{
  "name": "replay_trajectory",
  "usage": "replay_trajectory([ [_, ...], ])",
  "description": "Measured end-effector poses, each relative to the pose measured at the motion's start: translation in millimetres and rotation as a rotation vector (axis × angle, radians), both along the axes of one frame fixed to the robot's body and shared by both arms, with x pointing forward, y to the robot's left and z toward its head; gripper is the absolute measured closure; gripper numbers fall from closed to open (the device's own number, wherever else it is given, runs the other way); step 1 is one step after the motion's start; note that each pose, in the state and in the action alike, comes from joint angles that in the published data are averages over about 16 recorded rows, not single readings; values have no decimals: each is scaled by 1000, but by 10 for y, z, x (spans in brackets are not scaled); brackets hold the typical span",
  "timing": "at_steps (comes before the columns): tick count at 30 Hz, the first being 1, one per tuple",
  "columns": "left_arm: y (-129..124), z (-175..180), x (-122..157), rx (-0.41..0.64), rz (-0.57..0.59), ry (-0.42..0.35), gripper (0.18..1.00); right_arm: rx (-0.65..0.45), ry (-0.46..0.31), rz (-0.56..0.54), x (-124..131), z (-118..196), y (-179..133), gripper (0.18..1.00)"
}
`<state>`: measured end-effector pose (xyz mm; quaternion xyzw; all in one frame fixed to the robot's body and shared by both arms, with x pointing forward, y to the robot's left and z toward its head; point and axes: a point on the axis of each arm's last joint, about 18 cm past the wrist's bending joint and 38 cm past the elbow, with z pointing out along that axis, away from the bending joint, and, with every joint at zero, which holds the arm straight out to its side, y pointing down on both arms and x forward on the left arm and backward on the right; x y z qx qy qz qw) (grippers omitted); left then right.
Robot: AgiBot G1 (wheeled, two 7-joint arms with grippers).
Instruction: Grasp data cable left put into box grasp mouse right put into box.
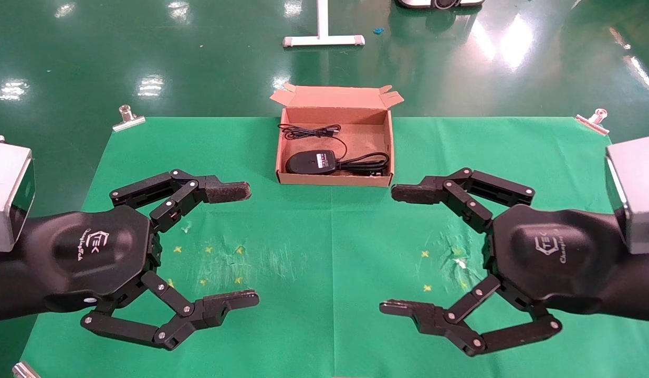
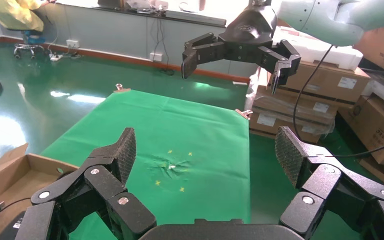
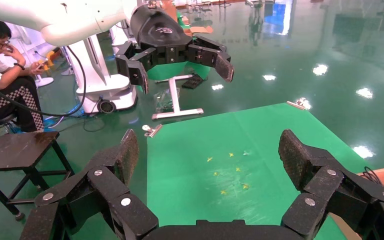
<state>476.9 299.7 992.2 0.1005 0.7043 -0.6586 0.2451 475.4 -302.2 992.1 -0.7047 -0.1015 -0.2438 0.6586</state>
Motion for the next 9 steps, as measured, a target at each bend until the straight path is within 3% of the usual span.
replay_trajectory([
  [9, 0, 0, 0, 0, 0, 0, 184, 0, 0, 0, 0, 0, 0, 178],
])
